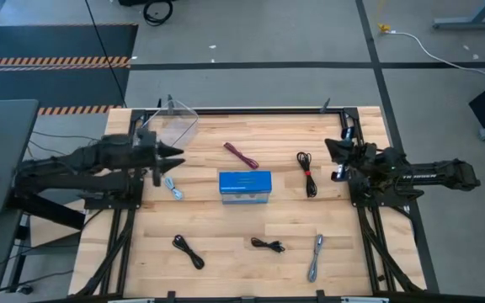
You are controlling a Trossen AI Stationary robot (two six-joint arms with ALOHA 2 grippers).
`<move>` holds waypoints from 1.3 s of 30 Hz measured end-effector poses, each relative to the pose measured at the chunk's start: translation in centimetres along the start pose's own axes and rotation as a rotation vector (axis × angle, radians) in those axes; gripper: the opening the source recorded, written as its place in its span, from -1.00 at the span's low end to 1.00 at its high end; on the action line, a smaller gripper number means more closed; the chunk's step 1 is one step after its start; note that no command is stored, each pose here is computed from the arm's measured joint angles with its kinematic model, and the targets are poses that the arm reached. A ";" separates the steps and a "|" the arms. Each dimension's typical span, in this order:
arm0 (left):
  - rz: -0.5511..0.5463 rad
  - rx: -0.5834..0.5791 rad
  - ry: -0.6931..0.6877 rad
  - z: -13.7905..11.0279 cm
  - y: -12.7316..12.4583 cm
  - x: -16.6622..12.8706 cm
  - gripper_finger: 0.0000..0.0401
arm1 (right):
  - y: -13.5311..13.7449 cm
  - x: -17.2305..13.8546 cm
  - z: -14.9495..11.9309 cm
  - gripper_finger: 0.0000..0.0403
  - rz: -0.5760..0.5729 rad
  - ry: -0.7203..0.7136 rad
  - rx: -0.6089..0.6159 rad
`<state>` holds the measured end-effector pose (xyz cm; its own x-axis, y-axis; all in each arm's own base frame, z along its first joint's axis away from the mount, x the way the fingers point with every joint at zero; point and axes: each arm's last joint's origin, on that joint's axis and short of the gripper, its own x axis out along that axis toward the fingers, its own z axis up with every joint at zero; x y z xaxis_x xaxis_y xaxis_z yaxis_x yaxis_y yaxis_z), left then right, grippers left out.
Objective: Pick and place USB-C Cables
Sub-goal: Put the blue charger cable into the transparent bin
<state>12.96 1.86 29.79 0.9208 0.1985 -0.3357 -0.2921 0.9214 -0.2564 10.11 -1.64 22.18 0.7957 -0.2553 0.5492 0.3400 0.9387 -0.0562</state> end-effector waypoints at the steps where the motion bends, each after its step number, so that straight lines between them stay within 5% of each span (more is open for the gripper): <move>1: 0.026 0.017 0.093 0.3 -0.2 0.5 -0.09 | 0.0 0.0 -0.2 -0.92 0.002 0.022 -0.003; 5: 0.096 0.164 0.480 0.7 -0.9 2.6 -0.05 | 0.2 -0.1 -0.9 -0.92 0.017 0.095 -0.014; 9: 0.090 0.305 0.690 0.5 -1.8 4.8 -0.04 | 0.2 -0.1 -1.0 -0.90 0.018 0.101 -0.023; 20: -0.216 0.965 1.085 -4.0 -4.7 7.8 -0.04 | 0.2 -0.1 -1.1 -0.53 0.024 0.110 -0.042; 29: -0.239 1.112 1.224 -6.1 -4.8 10.3 -0.04 | 0.3 -0.1 -1.1 -0.36 0.034 0.108 0.015; 39: -0.257 1.075 1.369 -11.1 -1.5 10.2 -0.04 | 0.4 -0.1 -1.0 -0.36 0.087 0.101 0.040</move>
<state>19.97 -1.24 16.67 -0.1124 0.1476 -0.9826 0.6169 0.7856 0.0474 10.71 -1.47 21.24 0.8686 -0.1924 0.4566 0.2484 0.9664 -0.0654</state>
